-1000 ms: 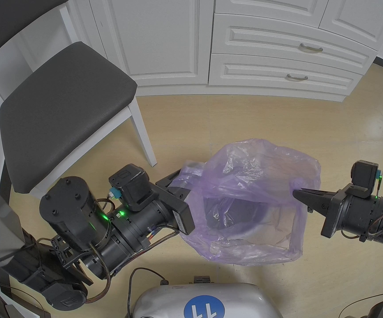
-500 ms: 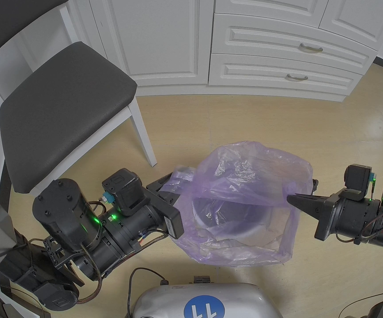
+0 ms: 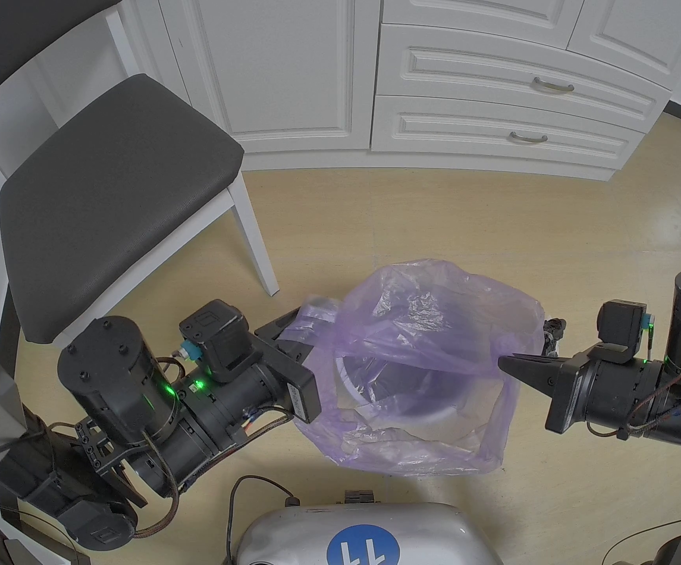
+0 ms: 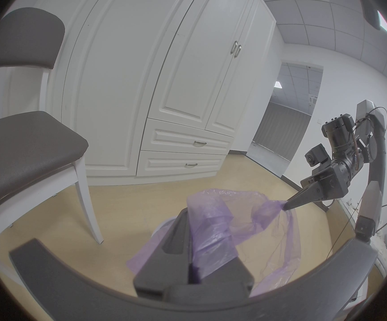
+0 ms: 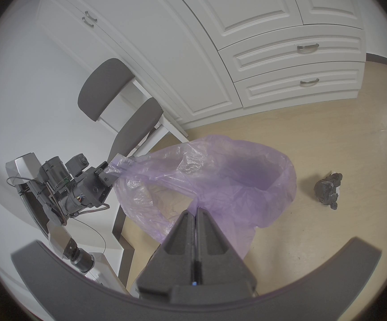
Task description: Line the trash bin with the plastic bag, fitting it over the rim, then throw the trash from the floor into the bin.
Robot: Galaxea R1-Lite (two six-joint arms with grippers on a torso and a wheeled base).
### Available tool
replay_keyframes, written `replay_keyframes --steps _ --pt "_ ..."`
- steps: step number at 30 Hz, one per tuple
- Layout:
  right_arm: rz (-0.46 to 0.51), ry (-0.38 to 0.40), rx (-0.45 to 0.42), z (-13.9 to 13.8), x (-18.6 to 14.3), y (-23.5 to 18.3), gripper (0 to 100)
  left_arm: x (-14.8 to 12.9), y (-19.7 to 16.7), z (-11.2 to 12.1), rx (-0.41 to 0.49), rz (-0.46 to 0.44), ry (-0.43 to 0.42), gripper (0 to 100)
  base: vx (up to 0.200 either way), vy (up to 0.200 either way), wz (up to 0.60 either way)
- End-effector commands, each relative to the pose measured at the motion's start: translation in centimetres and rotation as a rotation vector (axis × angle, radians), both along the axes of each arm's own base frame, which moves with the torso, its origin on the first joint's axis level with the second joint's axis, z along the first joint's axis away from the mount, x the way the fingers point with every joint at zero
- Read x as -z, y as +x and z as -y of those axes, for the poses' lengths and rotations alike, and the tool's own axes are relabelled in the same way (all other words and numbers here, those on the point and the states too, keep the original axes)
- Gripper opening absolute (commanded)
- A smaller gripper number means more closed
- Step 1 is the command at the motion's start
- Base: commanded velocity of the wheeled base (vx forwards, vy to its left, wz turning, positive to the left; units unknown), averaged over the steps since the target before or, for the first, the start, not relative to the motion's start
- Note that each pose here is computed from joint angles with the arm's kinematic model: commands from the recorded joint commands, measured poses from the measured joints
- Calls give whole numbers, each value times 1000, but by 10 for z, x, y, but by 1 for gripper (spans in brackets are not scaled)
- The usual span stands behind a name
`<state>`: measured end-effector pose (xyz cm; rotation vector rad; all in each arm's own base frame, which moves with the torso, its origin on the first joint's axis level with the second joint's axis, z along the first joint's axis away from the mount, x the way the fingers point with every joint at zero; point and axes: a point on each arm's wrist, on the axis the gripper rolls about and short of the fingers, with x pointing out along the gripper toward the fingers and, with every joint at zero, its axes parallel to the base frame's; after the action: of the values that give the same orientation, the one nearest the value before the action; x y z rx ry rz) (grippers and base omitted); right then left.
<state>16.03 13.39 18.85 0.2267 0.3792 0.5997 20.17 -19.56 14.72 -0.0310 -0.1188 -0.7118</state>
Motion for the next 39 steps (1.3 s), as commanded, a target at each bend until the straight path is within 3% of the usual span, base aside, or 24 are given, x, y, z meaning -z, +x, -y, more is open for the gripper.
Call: replay_keyframes --steps 1,11,20,28,35,39 --pt "-3 -3 6 1 1 0 0 0 1 -2 -8 0 0 0 0 0 0" --pt "-59 -48 9 -2 18 6 0 2 2 -7 -24 1 23 0 0 0 0" --pt "-50 -40 11 -1 15 5 0 3 2 -7 -23 0 26 0 0 0 0" --pt "17 9 5 8 -4 -8 0 3 1 -7 -22 3 32 0 0 0 0" --pt "21 16 17 8 -13 -6 0 -5 7 -13 -76 32 45 0 0 0 0" --pt "-61 47 46 5 -27 -2 0 -18 9 -15 -149 -14 64 0 0 0 0"
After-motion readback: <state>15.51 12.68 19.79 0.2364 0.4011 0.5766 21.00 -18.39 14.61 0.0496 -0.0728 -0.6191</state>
